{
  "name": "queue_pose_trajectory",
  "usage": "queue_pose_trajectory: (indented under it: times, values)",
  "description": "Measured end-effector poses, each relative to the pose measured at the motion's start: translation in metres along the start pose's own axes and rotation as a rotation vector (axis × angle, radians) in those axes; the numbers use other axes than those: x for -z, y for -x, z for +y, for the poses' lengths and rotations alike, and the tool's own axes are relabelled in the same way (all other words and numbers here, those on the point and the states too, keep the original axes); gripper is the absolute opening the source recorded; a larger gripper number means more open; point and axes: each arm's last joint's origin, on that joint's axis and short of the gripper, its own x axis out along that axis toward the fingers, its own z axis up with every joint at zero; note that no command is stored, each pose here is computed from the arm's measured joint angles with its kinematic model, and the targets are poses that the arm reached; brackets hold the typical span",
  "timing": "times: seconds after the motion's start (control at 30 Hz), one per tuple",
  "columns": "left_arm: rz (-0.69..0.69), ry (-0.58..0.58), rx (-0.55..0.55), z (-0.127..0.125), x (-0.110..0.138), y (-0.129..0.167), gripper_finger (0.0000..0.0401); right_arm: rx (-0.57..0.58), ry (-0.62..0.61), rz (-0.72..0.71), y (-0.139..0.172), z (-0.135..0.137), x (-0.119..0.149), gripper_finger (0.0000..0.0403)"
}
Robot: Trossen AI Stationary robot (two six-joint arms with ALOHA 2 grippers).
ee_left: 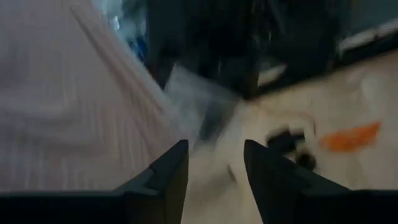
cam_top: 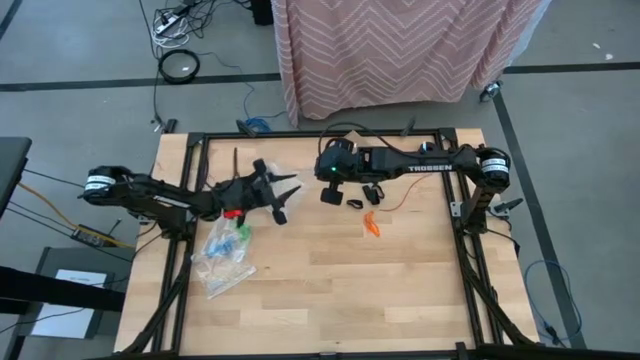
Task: Sort rubber bands
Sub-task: Open the transparent zip bag
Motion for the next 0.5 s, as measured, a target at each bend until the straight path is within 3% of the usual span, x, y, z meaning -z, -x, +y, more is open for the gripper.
queue_pose_trajectory:
  times: [0.13, 0.3, 0.37, 0.5]
  values:
    - [-0.124, -0.123, 0.004, -0.003, -0.02, 0.01, 0.0118, -0.003, 0.008, 0.003, 0.0, 0.0, 0.0, 0.0]
    - [-0.213, -0.22, 0.006, -0.001, -0.039, 0.014, 0.0015, -0.006, -0.001, -0.01, 0.0, 0.0, -0.001, 0.0]
    - [-0.241, -0.241, 0.026, 0.0, -0.042, 0.012, 0.0008, -0.006, -0.008, -0.028, 0.0, 0.0, -0.003, 0.0]
    - [-0.167, -0.301, 0.069, -0.003, -0.037, 0.0, 0.0004, -0.012, -0.013, -0.059, 0.001, 0.003, -0.006, 0.0]
